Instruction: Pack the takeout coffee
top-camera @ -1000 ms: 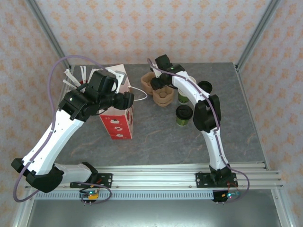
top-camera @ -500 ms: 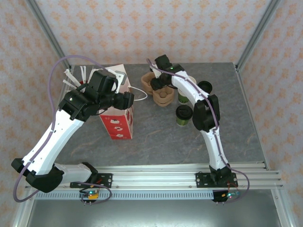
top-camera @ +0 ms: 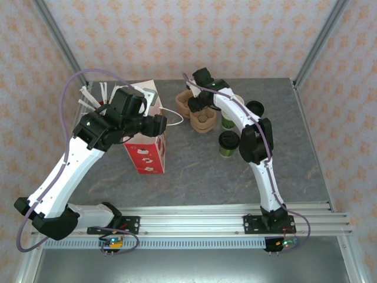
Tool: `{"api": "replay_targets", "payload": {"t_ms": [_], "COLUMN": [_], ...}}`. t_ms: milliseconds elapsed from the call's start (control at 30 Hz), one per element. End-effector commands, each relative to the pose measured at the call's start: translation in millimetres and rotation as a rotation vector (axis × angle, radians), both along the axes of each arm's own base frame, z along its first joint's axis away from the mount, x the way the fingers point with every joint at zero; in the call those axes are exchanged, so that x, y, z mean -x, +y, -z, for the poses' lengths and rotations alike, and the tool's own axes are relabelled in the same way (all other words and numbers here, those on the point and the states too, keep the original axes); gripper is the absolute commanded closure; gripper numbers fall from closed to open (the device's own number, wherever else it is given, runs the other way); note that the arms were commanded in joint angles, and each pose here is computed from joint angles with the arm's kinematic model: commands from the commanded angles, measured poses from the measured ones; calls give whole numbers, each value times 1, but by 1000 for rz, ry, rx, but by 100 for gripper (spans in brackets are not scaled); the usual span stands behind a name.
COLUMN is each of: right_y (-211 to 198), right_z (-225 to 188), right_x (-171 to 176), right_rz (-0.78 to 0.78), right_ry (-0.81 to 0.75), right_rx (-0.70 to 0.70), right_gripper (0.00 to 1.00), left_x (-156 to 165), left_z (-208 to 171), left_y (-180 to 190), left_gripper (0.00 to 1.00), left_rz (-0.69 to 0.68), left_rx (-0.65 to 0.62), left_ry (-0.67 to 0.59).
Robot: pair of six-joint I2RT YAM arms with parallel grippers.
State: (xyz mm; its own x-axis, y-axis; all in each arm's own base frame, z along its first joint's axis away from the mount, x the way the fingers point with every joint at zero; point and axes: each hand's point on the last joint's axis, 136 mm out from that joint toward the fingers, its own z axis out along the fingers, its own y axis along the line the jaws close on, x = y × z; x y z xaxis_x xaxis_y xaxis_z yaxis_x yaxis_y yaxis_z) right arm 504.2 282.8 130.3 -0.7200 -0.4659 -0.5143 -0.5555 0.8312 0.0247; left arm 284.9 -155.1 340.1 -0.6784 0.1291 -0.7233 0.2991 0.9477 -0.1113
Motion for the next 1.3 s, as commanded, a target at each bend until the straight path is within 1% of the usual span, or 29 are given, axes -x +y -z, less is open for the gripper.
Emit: {"api": "replay_targets", "payload": {"t_ms": [0, 233, 467, 767, 867, 1033, 1100, 1267], "right_y": [-5, -5, -4, -5, -5, -6, -9, -13], "right_z": [-6, -18, -35, -41, -50, -86, -106, -147], "right_x": [-1, -2, -1, 2, 1, 5, 10, 33], "right_rz": [6, 7, 9, 14, 30, 63, 82, 92], "right_ry": [2, -16, -31, -24, -38, -81, -103, -148], "right_rx": [15, 3, -18, -22, -37, -92, -120, -213], "right_gripper": [60, 63, 63, 63, 63, 64, 64, 64], "left_x": [-3, -4, -5, -5, -5, -11, -16, -30], "left_z": [-4, -2, 1, 2, -1, -9, -11, -27], "left_y": [4, 3, 1, 1, 1, -2, 0, 5], "left_gripper": [29, 29, 29, 29, 29, 28, 27, 28], "left_rz": [-9, -8, -5, -9, -14, -29, -58, -106], "left_rx": [-10, -9, -5, -5, 7, 54, 87, 250], "left_ry": [-27, -24, -16, -15, -21, -45, -50, -59]}}
